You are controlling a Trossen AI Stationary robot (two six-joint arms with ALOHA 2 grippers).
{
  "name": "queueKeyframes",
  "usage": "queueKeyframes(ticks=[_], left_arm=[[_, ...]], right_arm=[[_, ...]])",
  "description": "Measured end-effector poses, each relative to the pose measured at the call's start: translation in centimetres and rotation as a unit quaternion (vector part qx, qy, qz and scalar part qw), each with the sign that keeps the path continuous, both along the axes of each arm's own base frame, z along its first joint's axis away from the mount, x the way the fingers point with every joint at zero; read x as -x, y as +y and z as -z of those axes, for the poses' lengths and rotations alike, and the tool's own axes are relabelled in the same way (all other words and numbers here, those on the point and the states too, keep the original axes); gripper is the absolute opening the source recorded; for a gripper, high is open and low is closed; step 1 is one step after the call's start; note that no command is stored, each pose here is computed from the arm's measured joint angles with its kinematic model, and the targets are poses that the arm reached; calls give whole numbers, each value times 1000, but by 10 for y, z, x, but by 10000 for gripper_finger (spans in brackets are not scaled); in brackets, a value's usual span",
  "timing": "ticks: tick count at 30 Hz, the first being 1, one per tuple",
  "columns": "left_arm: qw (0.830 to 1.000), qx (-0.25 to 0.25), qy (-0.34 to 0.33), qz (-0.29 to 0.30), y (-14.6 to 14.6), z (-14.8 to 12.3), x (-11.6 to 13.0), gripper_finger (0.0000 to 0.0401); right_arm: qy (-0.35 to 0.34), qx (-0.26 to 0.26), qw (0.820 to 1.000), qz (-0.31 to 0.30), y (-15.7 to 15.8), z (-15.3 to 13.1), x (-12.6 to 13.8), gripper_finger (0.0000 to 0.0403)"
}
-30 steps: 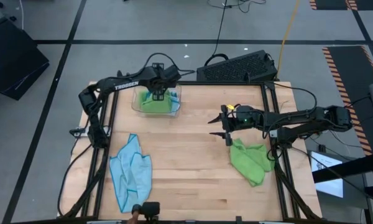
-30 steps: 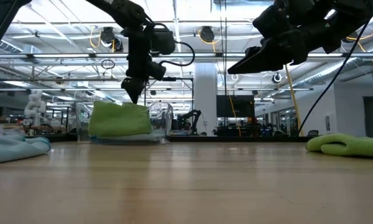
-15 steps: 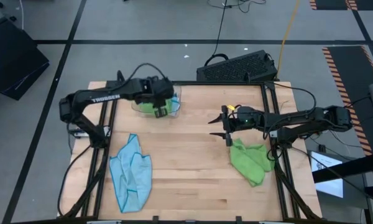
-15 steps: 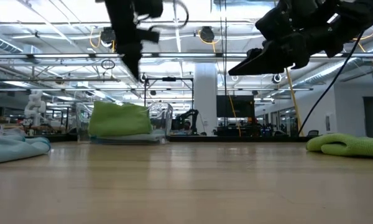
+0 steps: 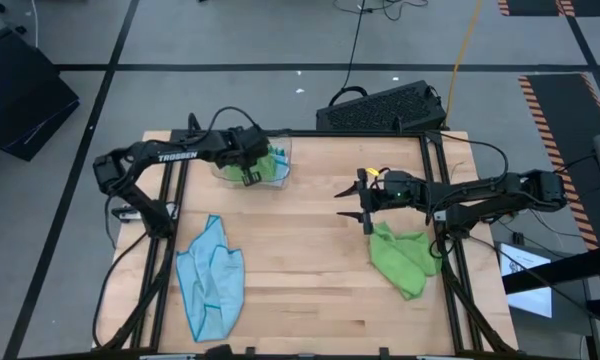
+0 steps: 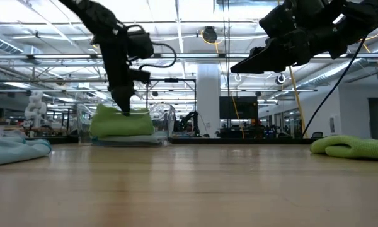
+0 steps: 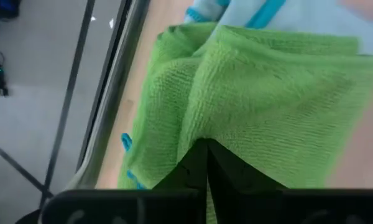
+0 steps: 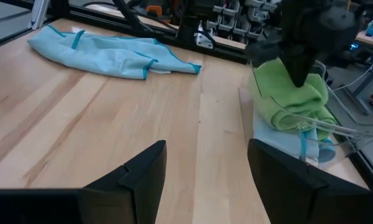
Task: Fold microfiber towels
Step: Put the top green microfiber cloth into the bin
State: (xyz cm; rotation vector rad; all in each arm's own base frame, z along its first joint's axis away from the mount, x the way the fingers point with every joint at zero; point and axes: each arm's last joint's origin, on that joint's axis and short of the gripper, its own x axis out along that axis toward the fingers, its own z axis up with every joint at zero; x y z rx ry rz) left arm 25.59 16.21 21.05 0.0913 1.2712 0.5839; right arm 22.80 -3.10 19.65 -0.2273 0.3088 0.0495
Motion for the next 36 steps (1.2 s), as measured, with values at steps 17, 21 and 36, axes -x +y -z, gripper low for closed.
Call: queueKeyframes(ticks=[17,21,36], left_arm=[[990,43,-112,71,26,41,23,14],[989,47,-117,80,25,43,23,14],[980,8,-155,122,9,-5,20,14]], right_arm=[[1,1,1000,0,0,0,0,217],[1,0,1000,0,0,0,0,217],[1,-2,1000,0,0,0,0,217]])
